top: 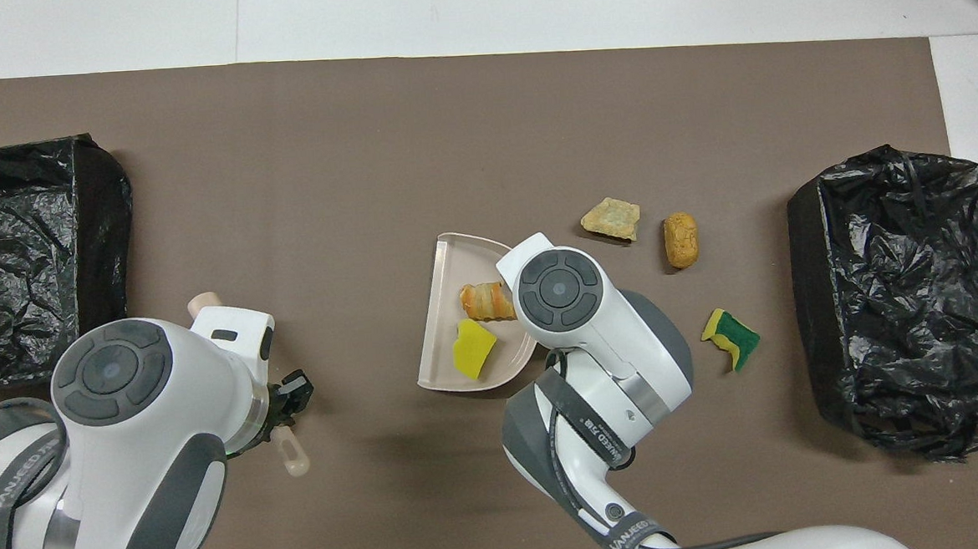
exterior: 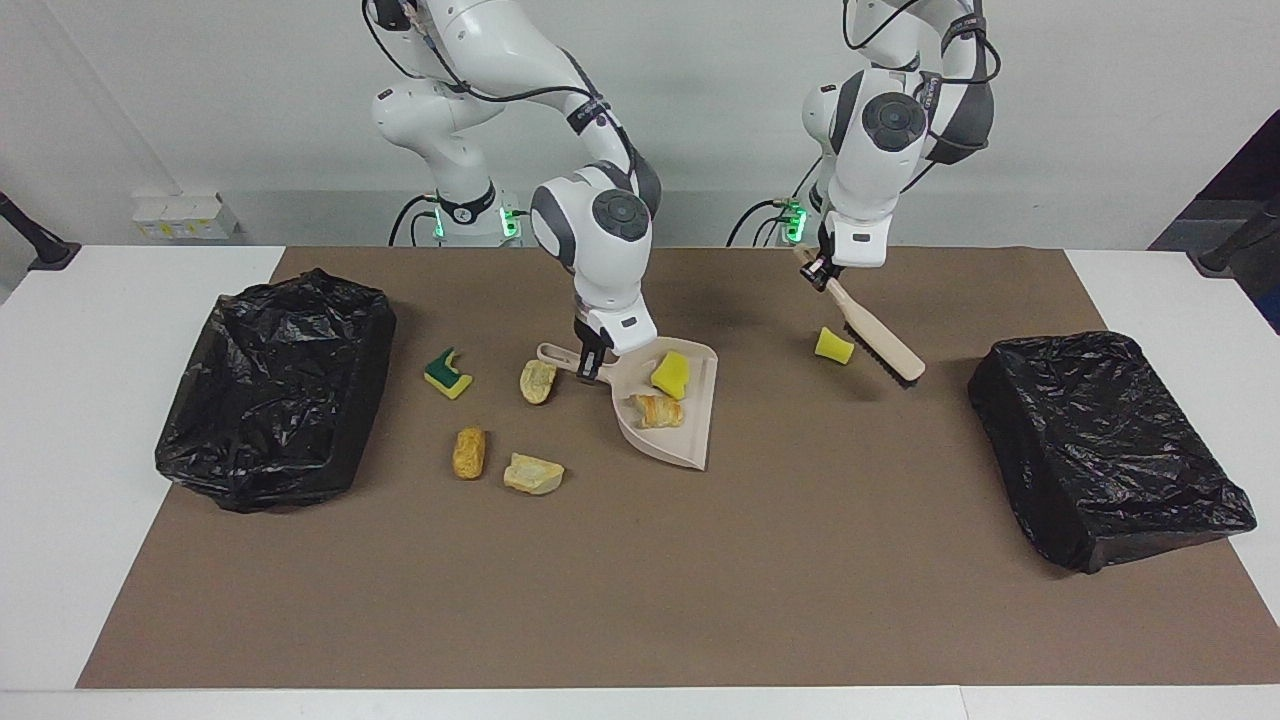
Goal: Sweep and dump trash in bin
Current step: 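Sweep more sponge pieces into the dustpan with the left gripper's brush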
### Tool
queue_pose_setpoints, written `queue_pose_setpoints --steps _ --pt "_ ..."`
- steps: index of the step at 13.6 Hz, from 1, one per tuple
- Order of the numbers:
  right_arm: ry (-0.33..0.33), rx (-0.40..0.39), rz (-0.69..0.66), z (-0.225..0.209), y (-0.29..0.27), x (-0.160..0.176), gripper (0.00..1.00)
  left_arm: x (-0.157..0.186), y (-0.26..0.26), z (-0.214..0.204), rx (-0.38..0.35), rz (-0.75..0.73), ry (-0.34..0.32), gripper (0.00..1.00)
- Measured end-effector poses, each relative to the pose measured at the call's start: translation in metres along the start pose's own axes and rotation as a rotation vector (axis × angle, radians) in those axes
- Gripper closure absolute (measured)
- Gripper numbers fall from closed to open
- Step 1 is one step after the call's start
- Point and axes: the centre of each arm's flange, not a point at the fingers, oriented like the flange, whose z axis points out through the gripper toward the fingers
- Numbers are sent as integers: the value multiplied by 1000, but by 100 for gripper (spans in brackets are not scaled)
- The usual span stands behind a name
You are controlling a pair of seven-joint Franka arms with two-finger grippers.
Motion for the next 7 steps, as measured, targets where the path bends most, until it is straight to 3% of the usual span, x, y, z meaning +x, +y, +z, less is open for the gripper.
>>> queue_pose_setpoints --steps 4,7 --pt "1 0 -2 1 0 -1 67 -33 -23 31 60 -6 32 73" --pt "2 -1 -5 3 1 -2 67 -58 -12 58 52 52 60 73"
